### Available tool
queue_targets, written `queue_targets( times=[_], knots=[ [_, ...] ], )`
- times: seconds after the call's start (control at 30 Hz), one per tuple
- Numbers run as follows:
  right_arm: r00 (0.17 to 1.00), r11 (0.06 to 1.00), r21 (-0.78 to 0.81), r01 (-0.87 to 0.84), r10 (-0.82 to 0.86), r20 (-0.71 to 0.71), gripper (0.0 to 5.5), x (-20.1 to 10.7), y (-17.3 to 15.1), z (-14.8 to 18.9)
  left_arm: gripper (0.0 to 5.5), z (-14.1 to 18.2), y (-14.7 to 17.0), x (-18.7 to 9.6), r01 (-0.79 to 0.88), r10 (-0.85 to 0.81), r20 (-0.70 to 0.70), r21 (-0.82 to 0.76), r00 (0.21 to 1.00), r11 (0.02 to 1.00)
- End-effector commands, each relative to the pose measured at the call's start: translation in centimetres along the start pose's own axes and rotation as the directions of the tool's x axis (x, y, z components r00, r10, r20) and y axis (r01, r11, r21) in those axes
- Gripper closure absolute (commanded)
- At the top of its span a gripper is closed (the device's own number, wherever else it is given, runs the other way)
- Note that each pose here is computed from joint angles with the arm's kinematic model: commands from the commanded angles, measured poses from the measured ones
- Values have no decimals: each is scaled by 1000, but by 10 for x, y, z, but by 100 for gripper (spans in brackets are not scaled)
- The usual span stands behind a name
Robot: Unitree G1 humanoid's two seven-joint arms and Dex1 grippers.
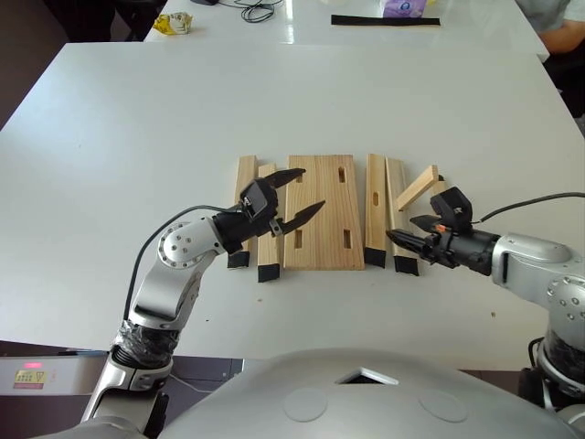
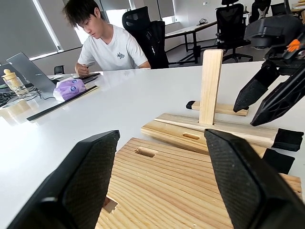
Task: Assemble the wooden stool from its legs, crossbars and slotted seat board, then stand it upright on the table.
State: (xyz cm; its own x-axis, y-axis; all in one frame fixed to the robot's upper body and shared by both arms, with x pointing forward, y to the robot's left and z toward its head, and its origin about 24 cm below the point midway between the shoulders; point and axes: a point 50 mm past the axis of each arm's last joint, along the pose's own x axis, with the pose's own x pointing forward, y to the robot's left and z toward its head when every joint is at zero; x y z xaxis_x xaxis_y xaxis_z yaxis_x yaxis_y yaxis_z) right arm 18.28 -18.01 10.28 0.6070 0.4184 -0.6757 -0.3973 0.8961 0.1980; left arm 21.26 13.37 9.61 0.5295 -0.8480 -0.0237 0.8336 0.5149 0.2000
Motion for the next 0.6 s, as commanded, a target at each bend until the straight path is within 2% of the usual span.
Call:
queue_targets(
  times=[0.03,0.6],
  knots=[
    [989,987,61,147,-146,-9,219,5,-10,-2,220,1,1,2,11,-11,-8,13,1000,1000],
    [988,990,-7,142,-142,-65,219,0,-1,-15,220,1,-3,-2,8,-8,-13,5,1000,1000]
  ],
)
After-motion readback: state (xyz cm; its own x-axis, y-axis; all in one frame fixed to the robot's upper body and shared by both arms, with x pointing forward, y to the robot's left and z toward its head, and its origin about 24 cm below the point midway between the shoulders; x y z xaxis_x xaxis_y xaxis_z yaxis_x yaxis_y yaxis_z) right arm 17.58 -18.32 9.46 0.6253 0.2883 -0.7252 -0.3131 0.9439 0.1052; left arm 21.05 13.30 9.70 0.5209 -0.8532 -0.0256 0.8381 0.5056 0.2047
